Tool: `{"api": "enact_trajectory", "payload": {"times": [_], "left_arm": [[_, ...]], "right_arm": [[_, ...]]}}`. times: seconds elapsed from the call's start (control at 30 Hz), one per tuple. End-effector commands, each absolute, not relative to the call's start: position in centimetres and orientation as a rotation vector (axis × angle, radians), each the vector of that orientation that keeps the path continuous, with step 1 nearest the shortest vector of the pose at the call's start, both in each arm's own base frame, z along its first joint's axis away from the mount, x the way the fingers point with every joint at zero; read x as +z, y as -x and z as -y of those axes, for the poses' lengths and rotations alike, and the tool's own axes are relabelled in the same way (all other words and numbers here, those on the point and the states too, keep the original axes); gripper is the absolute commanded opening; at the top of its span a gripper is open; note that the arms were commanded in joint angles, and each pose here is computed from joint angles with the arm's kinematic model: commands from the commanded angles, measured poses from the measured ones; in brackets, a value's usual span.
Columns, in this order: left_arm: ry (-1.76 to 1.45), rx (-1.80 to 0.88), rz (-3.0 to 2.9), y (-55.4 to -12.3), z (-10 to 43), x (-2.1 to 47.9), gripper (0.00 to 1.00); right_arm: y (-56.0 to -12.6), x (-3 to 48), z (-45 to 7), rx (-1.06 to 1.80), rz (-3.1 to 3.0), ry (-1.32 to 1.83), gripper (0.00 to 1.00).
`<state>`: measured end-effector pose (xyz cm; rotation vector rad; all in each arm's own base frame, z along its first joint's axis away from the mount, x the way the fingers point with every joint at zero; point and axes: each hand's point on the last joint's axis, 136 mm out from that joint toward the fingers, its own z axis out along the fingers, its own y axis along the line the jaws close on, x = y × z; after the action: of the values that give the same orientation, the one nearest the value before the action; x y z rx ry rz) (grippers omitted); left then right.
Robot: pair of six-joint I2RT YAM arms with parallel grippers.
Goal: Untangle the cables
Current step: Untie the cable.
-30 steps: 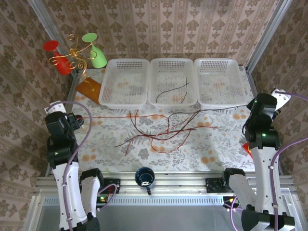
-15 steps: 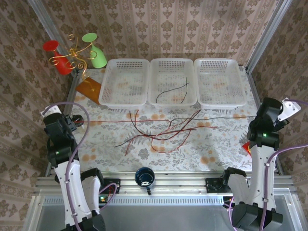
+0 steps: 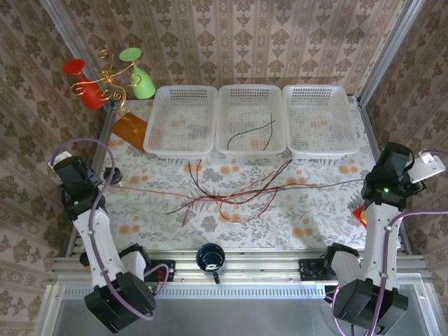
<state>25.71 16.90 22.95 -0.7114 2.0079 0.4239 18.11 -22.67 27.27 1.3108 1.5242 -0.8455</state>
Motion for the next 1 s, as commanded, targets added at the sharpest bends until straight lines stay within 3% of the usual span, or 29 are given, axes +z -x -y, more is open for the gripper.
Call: {"api": "enact_trajectory", "payload": {"times": [0.0, 0.1, 0.27, 0.63, 0.87, 0.97], "left_arm": [[0.651, 0.272, -1.908, -27.9, -15.4, 26.1, 0.00], [0.601, 0.306, -1.922, -28.1, -14.5, 26.1, 0.00], [0.636, 0.445, -1.948, -27.6, -16.9, 24.8, 0.00], [0.648, 0.492, -1.992, -29.2, -19.8, 24.3, 0.00], [0.657, 0.484, -2.049, -30.6, -20.9, 22.5, 0.00], [0.631, 0.428, -2.045, -31.4, -20.2, 23.0, 0.00]], "right_arm": [[-17.8, 27.1, 22.5, -0.798, -1.482, -1.356, 0.00], [-17.9, 27.1, 22.6, -0.806, -1.485, -1.340, 0.00], [-16.3, 27.8, 23.7, -0.977, -1.432, -1.338, 0.00], [-14.9, 31.1, 25.3, -1.230, -1.319, -1.323, 0.00], [-13.0, 30.8, 25.7, -1.289, -1.263, -1.406, 0.00], [-14.3, 30.7, 25.6, -1.200, -1.308, -1.361, 0.00]]}}
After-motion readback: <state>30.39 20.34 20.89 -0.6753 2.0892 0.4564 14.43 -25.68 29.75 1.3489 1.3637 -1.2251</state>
